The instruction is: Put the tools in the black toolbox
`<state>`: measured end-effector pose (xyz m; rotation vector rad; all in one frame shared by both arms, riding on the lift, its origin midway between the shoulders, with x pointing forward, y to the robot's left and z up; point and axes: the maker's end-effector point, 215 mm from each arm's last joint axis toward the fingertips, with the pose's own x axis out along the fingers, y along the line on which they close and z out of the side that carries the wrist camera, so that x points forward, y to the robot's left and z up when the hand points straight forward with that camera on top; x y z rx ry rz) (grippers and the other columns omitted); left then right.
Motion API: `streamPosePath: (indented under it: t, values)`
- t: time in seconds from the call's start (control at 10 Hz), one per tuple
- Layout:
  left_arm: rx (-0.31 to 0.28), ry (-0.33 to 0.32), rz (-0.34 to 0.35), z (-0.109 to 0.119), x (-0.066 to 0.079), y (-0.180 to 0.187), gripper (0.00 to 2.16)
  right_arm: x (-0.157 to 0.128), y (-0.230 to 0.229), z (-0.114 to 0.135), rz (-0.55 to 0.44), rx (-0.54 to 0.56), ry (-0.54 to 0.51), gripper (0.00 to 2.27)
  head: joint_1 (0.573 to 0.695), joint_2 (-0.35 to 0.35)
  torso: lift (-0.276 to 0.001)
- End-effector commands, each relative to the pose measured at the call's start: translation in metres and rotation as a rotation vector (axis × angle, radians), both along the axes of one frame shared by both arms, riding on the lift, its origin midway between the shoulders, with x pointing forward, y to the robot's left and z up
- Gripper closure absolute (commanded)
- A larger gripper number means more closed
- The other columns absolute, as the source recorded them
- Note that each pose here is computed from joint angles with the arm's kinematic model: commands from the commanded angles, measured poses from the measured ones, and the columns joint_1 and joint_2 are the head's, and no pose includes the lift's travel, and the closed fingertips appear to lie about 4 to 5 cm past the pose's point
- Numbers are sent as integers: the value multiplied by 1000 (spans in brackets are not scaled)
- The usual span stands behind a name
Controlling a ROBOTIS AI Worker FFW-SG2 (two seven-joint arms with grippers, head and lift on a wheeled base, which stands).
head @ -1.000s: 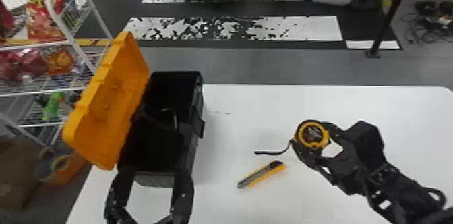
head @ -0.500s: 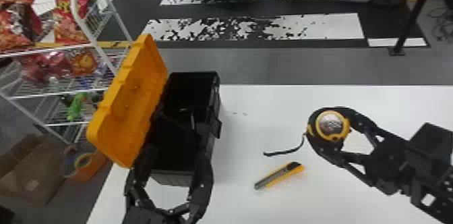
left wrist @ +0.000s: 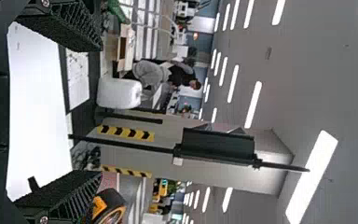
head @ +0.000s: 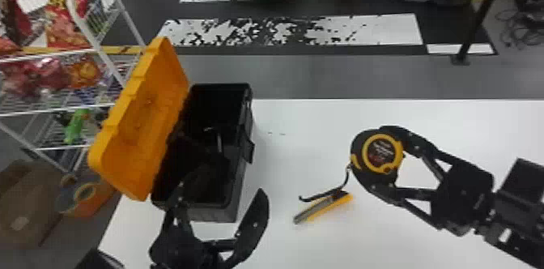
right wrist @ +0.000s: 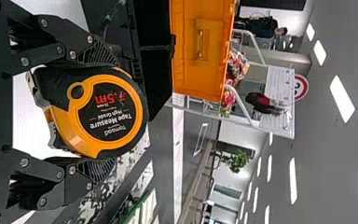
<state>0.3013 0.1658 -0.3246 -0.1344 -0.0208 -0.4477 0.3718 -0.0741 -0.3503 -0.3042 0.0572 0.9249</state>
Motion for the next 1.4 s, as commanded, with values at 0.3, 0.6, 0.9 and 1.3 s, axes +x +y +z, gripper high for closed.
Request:
streamPosePath:
  t: [0.3, 0.6, 0.9, 1.3]
  values:
    - [40, 241, -164, -24, 11, 5, 56, -26, 12, 3, 115, -21, -25, 2040, 695, 165, -39]
    - [-24, 523, -286, -57, -7, 7, 60, -36, 16, 4, 167, -47, -42, 2040, 695, 192, -39]
    - [-20, 622, -309, -74, -11, -1, 60, -53, 25, -12, 241, -97, -27, 2040, 695, 219, -39]
    - [-26, 759, -350, -87, -26, -18, 60, -73, 31, -32, 311, -112, -15, 2040, 695, 223, -39]
